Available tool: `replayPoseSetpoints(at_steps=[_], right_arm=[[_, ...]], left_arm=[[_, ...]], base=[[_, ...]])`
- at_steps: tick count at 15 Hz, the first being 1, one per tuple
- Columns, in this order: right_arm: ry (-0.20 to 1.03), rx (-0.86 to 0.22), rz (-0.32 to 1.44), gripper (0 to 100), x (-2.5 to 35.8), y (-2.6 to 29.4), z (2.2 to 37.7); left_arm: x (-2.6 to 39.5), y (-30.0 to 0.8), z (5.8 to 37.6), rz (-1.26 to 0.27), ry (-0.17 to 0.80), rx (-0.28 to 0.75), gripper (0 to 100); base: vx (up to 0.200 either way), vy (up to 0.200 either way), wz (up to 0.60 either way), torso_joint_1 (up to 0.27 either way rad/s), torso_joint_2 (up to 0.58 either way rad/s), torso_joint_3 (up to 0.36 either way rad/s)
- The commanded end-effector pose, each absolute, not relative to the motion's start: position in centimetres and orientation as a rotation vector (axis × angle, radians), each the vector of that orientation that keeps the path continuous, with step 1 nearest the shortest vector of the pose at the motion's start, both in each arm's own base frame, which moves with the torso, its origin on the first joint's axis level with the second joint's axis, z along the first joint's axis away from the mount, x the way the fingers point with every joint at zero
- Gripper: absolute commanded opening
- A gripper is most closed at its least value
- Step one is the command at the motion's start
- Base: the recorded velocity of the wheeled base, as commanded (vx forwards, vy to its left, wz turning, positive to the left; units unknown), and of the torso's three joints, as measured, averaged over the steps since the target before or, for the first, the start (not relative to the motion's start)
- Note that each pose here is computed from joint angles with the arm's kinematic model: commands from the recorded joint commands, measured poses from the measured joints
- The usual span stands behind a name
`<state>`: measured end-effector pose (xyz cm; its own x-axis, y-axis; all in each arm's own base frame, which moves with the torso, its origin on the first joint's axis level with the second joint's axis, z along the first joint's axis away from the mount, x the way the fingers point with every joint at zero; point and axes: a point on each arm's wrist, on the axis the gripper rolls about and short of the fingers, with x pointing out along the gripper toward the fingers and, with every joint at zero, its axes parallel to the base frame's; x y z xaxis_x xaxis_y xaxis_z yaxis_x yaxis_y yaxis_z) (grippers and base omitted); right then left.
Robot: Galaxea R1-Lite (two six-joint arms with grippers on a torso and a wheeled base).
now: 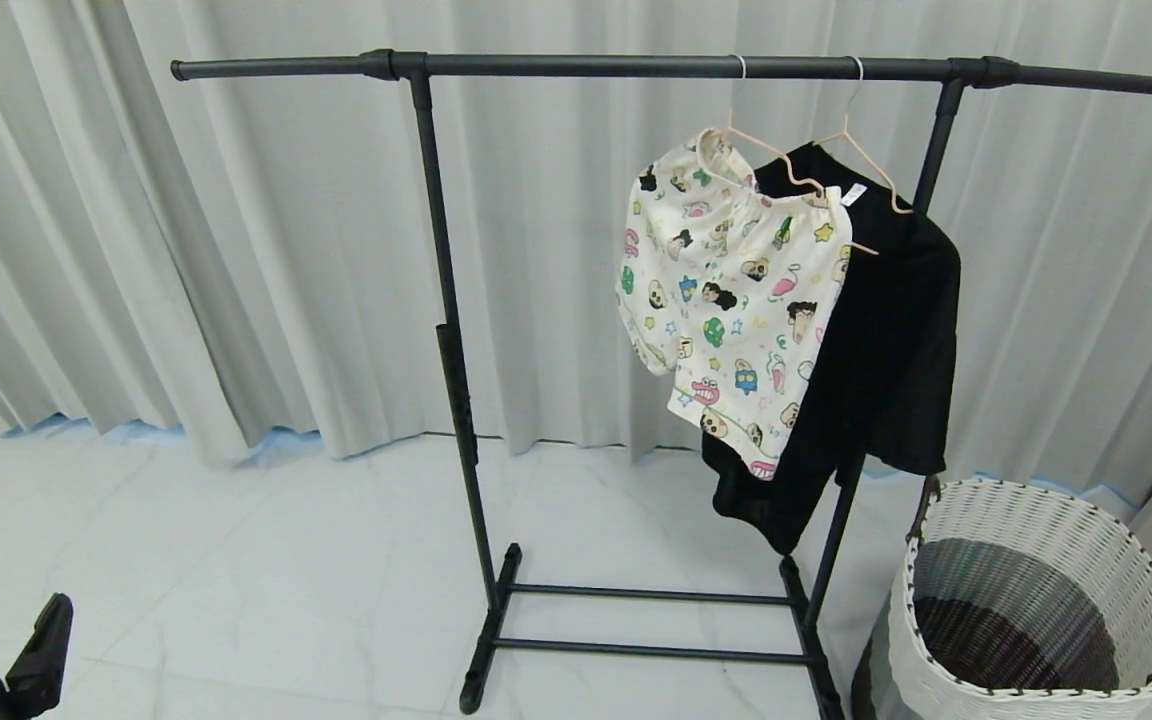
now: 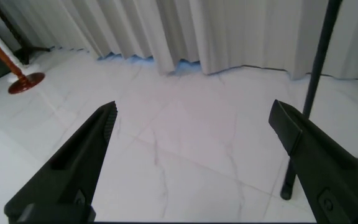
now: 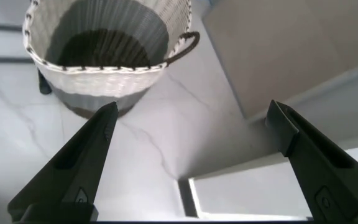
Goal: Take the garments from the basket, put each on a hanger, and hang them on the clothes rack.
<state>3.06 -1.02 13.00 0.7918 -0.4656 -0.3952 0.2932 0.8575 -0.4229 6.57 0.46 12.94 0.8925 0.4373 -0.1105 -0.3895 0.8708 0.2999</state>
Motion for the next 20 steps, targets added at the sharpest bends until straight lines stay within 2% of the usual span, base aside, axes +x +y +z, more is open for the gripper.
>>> replayPoseSetpoints(at_steps=[1, 6, 9, 10, 11, 13, 14, 15, 16, 17, 18, 19, 20], right_arm=[[0.443, -0.326, -0.42, 100, 1.6, -1.0, 12.0], [0.278, -0.283, -0.402, 100, -1.2, -1.0, 9.1], [0.105, -0.248, -0.438, 100, -2.9, -1.0, 8.3], [0.087, -0.239, -0.442, 100, -3.0, -1.0, 8.2], [0.082, -0.184, -0.491, 100, -3.0, -1.1, 8.2], [0.081, -0.169, -0.534, 100, -3.0, -1.1, 8.2], [0.081, -0.163, -0.539, 100, -3.0, -1.1, 8.1], [0.082, -0.159, -0.54, 100, -3.0, -1.2, 8.1], [0.08, -0.153, -0.541, 100, -3.0, -1.2, 8.0], [0.056, -0.116, -0.544, 100, -2.9, -1.2, 7.9], [0.037, -0.104, -0.544, 100, -2.8, -1.2, 7.9], [0.023, -0.103, -0.538, 100, -2.7, -1.1, 7.9], [0.019, -0.105, -0.535, 100, -2.6, -1.1, 7.8]], left_arm=[[4.6, 0.7, 13.4, 0.451, 0.076, 0.247, 100], [2.2, 1.1, 12.8, 0.509, 0.02, 0.224, 100], [0.1, 1.5, 12.7, 0.674, -0.044, 0.257, 100], [-0.2, 1.6, 12.7, 0.681, -0.06, 0.262, 100], [-0.8, 1.6, 12.5, 0.741, -0.072, 0.26, 100], [-1.8, 1.5, 11.8, 0.836, -0.08, 0.256, 100], [-2.8, 1.4, 11.3, 0.843, -0.132, 0.251, 100], [-2.8, 1.4, 11.3, 0.843, -0.137, 0.246, 100], [-2.8, 1.4, 11.3, 0.833, -0.145, 0.235, 100], [-3.0, 1.3, 11.2, 0.716, -0.199, 0.236, 100], [-3.2, 1.0, 11.1, 0.532, -0.273, 0.254, 100], [-3.1, 0.7, 11.2, 0.374, -0.313, 0.257, 100], [-3.0, 0.5, 11.2, 0.301, -0.321, 0.25, 100]], base=[[0.0, 0.0, 0.0, -0.046, 0.15, 0.105], [0.0, 0.0, 0.0, -0.009, 0.03, 0.019], [0.0, 0.0, 0.0, 0.0, 0.0, 0.0], [0.0, 0.0, 0.0, 0.0, 0.0, 0.0], [0.0, 0.0, 0.0, 0.0, 0.0, 0.0], [0.0, 0.0, 0.0, 0.0, 0.0, 0.0], [0.0, 0.0, 0.0, 0.0, 0.0, 0.0], [0.0, 0.0, 0.0, 0.0, 0.0, 0.0], [0.0, 0.0, 0.0, 0.0, 0.0, 0.0], [0.0, 0.0, 0.0, 0.0, 0.0, 0.0], [0.0, 0.0, 0.0, 0.0, 0.0, 0.0], [0.0, 0.0, 0.0, 0.0, 0.0, 0.0], [0.0, 0.0, 0.0, 0.0, 0.0, 0.0]])
